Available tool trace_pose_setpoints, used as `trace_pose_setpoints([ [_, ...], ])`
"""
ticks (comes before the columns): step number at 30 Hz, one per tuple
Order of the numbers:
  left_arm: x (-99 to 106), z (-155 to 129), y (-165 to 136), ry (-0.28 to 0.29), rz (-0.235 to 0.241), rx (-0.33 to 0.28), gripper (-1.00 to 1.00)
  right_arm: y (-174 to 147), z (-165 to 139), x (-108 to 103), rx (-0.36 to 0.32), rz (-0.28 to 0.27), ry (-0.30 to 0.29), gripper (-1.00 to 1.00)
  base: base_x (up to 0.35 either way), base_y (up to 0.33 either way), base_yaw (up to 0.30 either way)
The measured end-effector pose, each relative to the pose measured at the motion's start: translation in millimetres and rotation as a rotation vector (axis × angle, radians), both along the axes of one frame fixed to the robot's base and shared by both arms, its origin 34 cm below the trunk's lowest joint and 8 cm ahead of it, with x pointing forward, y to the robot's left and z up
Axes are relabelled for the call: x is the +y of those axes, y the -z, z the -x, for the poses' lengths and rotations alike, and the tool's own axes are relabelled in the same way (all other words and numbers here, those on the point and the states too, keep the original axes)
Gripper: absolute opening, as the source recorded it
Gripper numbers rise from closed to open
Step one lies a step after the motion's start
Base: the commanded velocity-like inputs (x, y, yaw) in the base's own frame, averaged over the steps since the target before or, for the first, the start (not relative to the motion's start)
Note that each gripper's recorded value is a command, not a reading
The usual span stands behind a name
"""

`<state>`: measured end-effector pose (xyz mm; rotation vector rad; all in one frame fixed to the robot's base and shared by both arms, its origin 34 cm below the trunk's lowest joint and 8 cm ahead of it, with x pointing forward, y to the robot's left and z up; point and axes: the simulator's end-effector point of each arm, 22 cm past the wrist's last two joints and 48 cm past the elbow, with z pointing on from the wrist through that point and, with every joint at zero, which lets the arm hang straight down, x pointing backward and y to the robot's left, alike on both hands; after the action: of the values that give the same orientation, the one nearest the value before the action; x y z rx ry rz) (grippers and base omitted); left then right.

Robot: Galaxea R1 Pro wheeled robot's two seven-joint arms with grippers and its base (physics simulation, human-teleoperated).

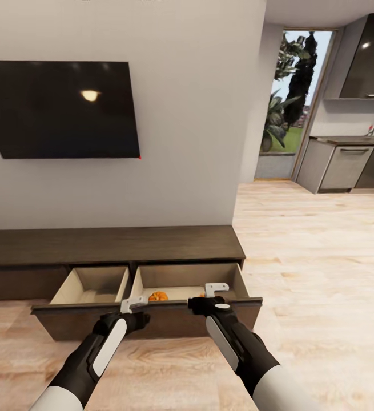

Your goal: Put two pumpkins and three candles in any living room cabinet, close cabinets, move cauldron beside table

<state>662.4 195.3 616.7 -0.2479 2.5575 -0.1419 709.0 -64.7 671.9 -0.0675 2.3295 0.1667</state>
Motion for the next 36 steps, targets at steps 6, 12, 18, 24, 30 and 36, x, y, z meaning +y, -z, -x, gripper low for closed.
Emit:
trace_pose_setpoints([
  [6,0.2,0.0,0.0,0.0,-0.001,0.0,1.0,0.6,0.3,-0.3,0.001,0.001,0.0,1.0,-0.156,0.0,0.0],
  [12,0.0,0.2,1.7,0.0,-0.001,-0.001,1.0,2.4,0.6,-0.1,0.001,0.001,0.0,1.0,-0.112,0.0,0.0],
  [18,-0.6,1.4,12.7,0.001,-0.001,-0.002,1.0,14.4,2.2,-0.6,0.003,0.002,0.0,1.0,-0.016,0.0,0.0],
  [24,0.7,3.0,24.7,0.0,-0.005,-0.001,1.0,26.9,4.1,-0.9,0.005,0.003,0.0,1.0,-0.001,0.0,0.0],
  [30,3.5,4.2,36.5,-0.003,-0.01,-0.003,1.0,38.7,6.3,0.9,0.005,0.004,-0.004,1.0,0.0,0.0,0.0],
  [36,6.8,5.6,48.4,-0.005,-0.017,-0.004,1.0,53.2,9.8,1.5,0.01,0.011,-0.011,1.0,0.0,0.0,0.0],
])
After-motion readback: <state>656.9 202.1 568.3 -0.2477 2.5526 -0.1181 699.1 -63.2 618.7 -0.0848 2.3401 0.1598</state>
